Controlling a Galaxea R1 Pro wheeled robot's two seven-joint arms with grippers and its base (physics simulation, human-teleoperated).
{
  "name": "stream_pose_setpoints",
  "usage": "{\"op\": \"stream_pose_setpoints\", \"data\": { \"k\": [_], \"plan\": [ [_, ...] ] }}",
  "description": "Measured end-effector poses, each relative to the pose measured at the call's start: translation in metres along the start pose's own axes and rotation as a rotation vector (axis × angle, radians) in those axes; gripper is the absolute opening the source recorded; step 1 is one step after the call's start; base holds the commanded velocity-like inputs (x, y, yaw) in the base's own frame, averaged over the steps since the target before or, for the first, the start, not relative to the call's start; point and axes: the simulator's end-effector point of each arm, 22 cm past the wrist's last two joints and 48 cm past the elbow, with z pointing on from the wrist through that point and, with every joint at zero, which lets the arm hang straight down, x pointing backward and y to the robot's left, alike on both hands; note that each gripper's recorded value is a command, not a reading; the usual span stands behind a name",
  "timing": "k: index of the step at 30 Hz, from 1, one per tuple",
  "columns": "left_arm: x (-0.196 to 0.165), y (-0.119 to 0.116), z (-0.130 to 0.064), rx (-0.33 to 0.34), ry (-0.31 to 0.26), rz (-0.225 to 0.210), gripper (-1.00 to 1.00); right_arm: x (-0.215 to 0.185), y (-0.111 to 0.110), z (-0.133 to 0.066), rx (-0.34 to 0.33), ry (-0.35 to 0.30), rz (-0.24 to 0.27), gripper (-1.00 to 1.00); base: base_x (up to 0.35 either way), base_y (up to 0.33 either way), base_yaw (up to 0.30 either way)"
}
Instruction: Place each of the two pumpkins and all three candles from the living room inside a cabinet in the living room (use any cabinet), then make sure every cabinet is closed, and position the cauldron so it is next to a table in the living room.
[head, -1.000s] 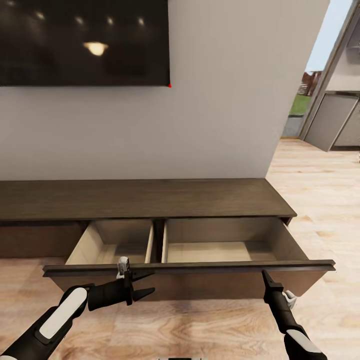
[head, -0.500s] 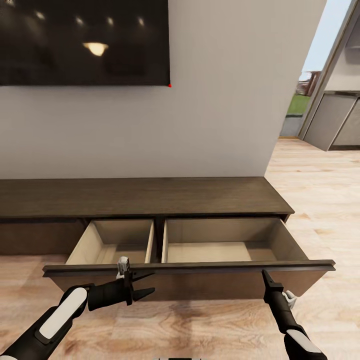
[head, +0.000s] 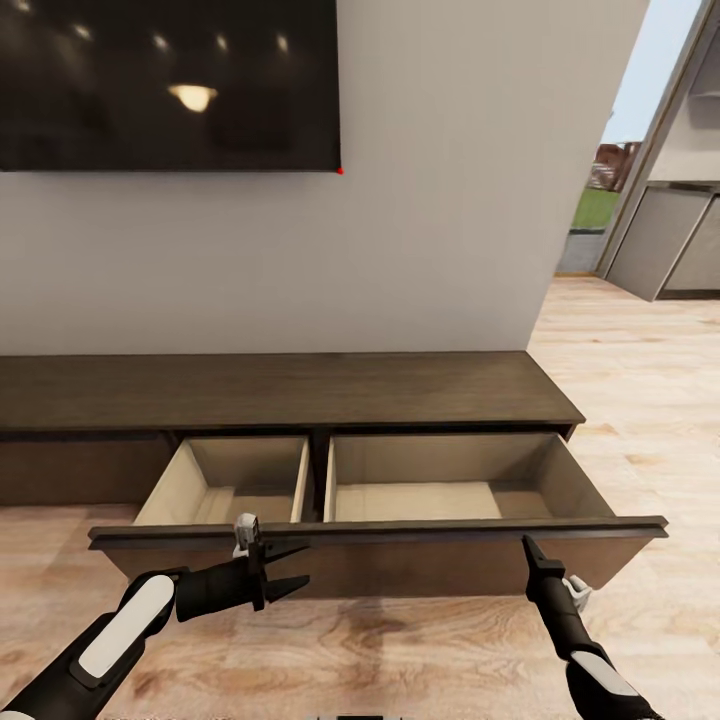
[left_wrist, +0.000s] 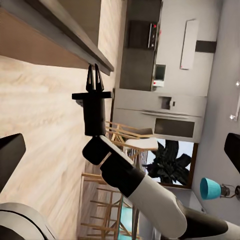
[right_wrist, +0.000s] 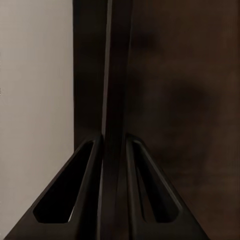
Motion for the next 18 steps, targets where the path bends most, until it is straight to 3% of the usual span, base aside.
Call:
{"op": "stream_pose_setpoints", "data": {
  "k": [18],
  "plan": [
    [0.0002, 0.0000, 0.0000, 0.000, 0.000, 0.000, 1.00, -0.0001, 0.0003, 0.0011, 0.002, 0.000, 0.003, -1.00, -0.004, 0.000, 0.000]
  ]
}}
